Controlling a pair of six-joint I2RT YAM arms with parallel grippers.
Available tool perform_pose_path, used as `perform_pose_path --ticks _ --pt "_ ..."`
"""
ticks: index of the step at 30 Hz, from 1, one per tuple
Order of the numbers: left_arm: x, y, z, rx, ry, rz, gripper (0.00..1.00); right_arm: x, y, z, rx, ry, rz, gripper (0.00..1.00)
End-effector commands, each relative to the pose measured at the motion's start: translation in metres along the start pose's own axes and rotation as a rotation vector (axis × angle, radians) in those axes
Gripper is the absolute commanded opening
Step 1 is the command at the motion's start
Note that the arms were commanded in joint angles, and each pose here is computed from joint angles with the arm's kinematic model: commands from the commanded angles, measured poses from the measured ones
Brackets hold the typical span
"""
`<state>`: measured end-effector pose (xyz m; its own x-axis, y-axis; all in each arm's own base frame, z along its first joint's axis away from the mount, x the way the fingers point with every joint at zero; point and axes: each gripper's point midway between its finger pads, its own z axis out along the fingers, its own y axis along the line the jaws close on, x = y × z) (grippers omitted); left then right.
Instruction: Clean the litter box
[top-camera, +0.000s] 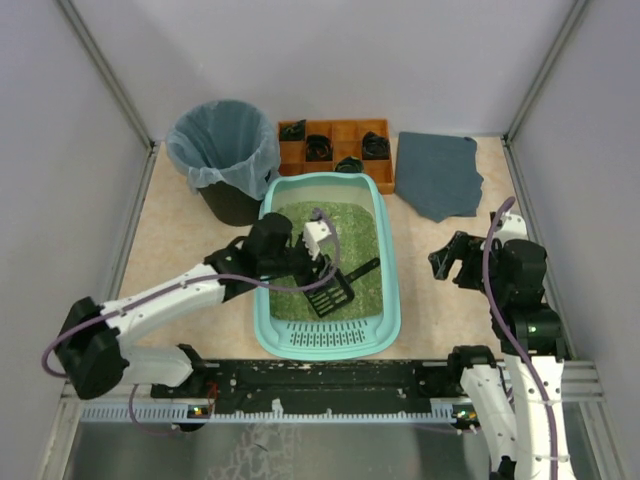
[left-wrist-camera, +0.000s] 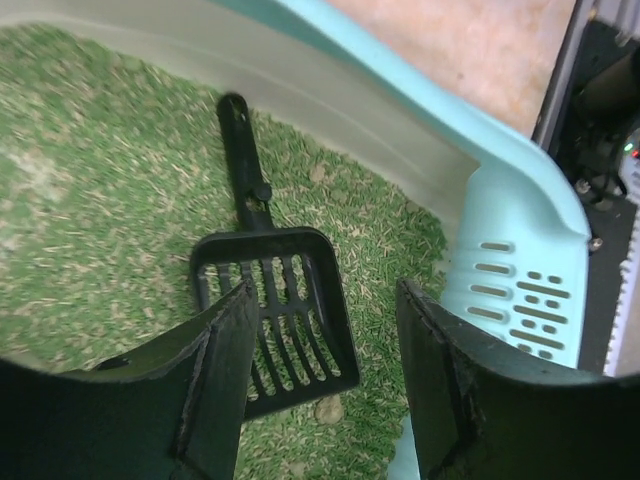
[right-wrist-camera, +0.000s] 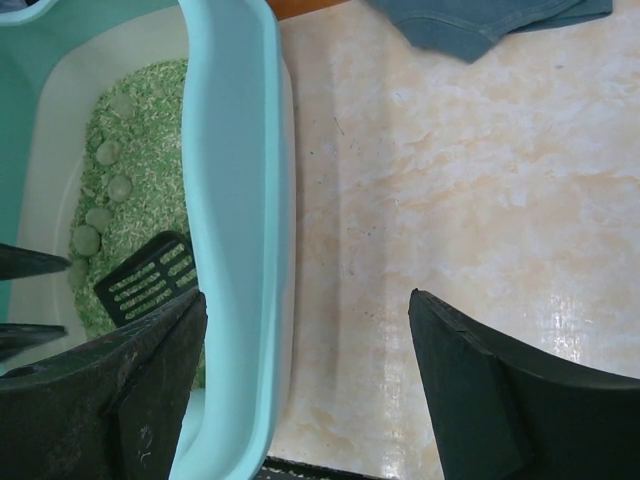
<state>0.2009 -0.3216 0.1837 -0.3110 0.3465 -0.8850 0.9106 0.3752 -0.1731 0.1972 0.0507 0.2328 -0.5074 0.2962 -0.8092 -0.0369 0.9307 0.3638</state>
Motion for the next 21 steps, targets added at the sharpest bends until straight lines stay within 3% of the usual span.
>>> perform_pose_path --ticks 1,9,16,21 --pt "0.006 0.000 0.032 -0.038 0.038 0.020 0.62 -0.014 0.009 -0.002 -0.045 -0.064 -0.036 0.81" --pt "0.025 -0.002 0.083 -0.046 0.127 0.056 0.61 -0.012 0.012 -0.002 -0.069 -0.059 -0.048 0.81" --pt "0.026 0.011 0.112 -0.118 0.193 0.107 0.55 -0.013 0.014 -0.002 -0.079 -0.063 -0.054 0.82" --pt "0.047 0.024 0.120 -0.181 0.288 0.126 0.47 -0.013 0.015 -0.003 -0.086 -0.067 -0.055 0.82"
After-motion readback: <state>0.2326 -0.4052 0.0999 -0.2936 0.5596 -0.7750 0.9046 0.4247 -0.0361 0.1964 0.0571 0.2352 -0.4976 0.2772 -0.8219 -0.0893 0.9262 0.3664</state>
